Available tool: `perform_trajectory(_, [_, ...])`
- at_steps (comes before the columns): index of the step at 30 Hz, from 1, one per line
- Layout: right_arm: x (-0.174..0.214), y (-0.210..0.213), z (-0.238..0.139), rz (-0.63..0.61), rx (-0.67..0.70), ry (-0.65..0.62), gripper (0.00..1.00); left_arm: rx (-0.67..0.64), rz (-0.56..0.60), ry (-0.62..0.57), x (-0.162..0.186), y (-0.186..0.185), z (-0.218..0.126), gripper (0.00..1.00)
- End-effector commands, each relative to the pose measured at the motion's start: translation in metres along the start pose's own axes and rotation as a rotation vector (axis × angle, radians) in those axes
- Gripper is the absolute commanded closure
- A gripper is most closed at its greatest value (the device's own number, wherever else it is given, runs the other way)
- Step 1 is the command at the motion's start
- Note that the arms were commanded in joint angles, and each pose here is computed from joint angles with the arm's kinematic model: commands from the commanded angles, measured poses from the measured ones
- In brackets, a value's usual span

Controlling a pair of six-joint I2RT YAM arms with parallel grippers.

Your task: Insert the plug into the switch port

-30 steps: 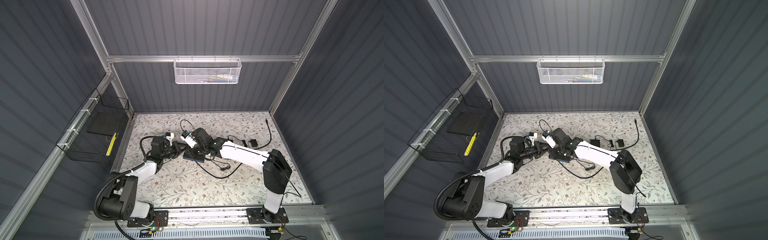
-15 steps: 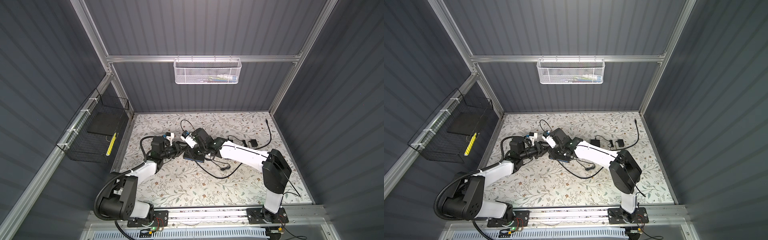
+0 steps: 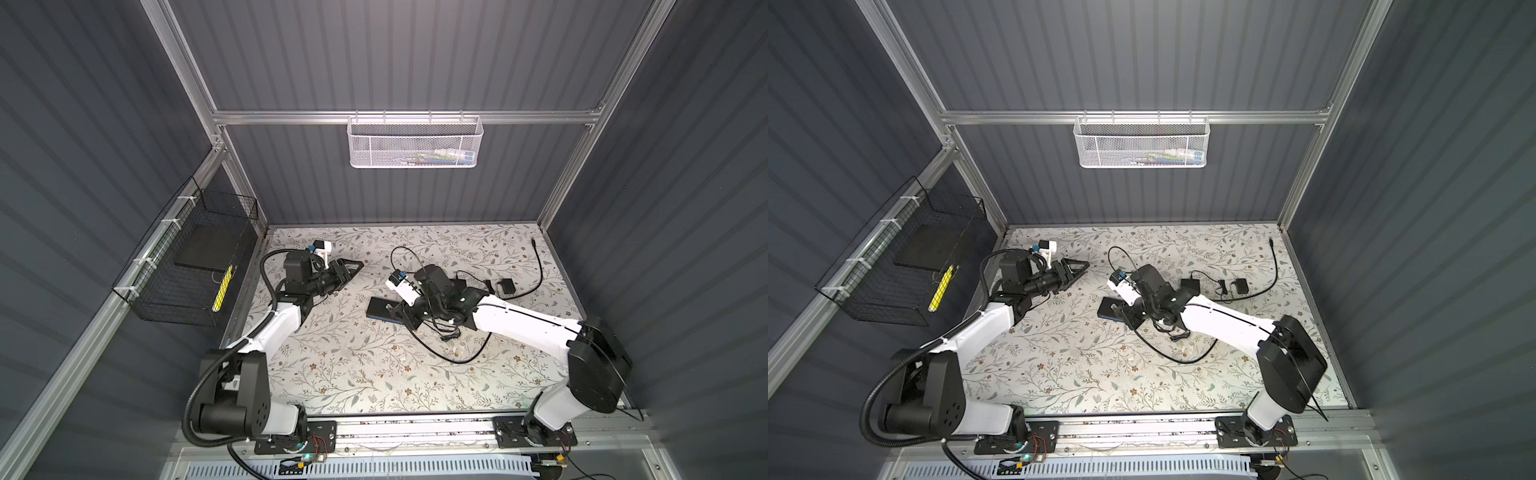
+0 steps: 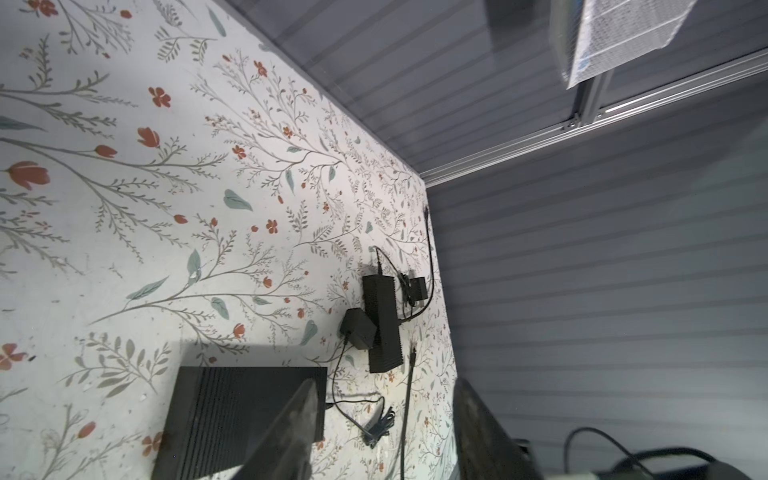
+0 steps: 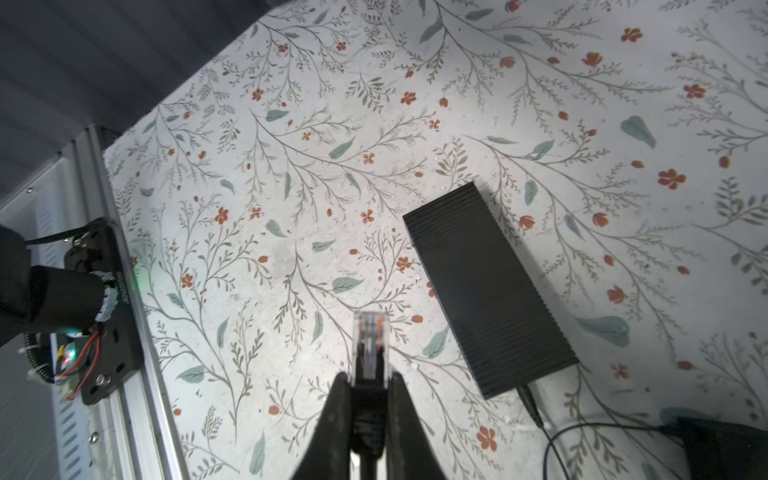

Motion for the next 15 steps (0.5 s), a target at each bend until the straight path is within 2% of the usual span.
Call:
perform_trajectory(1, [0.011, -0.013, -0.007, -0.038, 0.048, 0.031, 1.0, -0.081, 0.1, 0.121, 0.015, 0.008, 0.025, 0.47])
perform_trajectory(4, [0.032, -0.032, -0.004, -0.052, 0.161, 0.136, 1.0, -0.106, 0.128, 0.188, 0.022, 0.017, 0.053, 0.47])
perform_trajectory(7, [0.047, -0.041, -0.003, -0.059, 0.205, 0.17, 1.0, -0.103, 0.126, 0.218, 0.023, 0.029, 0.074, 0.48])
perform_trajectory(15, [0.052, -0.032, -0.017, -0.156, 0.167, 0.065, 1.0, -0.123, 0.152, 0.324, 0.034, 0.046, 0.118, 0.48])
Point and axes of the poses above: each gripper's point midway between its finger pads, its own z axis out along the fingers, its own y axis along the line the jaws close on, x = y × z, the point moved 3 cm from there along -z, back along the fingers, and after that the axes turned 7 degrees about z, right-handed, at the moved point
